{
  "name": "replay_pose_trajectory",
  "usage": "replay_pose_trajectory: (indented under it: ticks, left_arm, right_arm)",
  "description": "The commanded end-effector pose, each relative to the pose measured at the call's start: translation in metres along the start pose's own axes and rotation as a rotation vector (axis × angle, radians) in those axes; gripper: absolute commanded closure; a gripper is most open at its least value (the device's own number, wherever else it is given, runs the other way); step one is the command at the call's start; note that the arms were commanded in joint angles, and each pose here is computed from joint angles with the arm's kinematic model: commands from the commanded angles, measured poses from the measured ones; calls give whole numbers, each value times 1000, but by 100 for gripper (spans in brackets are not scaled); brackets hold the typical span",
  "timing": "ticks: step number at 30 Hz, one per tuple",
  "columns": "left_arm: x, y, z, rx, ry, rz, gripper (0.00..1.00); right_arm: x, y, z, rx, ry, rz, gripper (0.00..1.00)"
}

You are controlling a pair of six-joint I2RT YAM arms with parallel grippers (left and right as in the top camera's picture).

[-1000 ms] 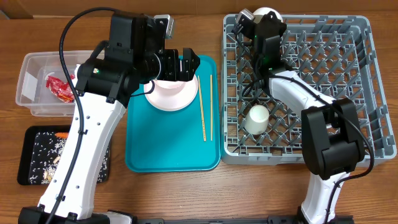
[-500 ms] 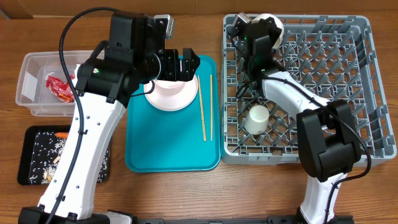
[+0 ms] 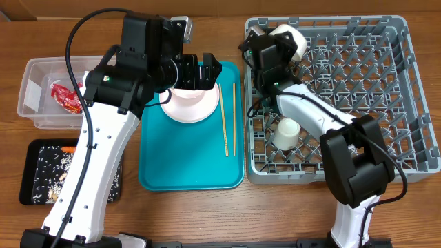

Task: Sort waste into correct bins and load items into the dishwasher
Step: 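Carry the white bowl to the back of the dish rack, right gripper, then lower the bowl upside down into the rack's back row and release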

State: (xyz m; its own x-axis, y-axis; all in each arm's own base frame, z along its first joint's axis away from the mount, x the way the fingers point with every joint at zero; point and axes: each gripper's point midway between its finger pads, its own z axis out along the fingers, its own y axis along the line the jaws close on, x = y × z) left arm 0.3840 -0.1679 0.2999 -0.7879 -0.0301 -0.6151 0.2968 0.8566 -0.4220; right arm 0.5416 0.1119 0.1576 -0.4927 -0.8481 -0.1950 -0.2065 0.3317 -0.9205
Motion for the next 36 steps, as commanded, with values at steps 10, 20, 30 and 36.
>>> replay_pose_trajectory:
  ticks: [10,20,30,36]
  left_arm:
    - [-8,-3,-10,-2,-33,22,0]
    - [-8,-3,-10,-2,-33,22,0]
    - [-8,-3,-10,-2,-33,22,0]
    - [-8,-3,-10,-2,-34,22,0]
  right_arm:
    - [10,-14,-30,-141,-32,211,37]
    - [-4,-47,-72,-261,-154,460,32]
    - [-19,-49,-87,-584,-200,823,69]
    - [-19,-56,-72,-761,-279,983,96]
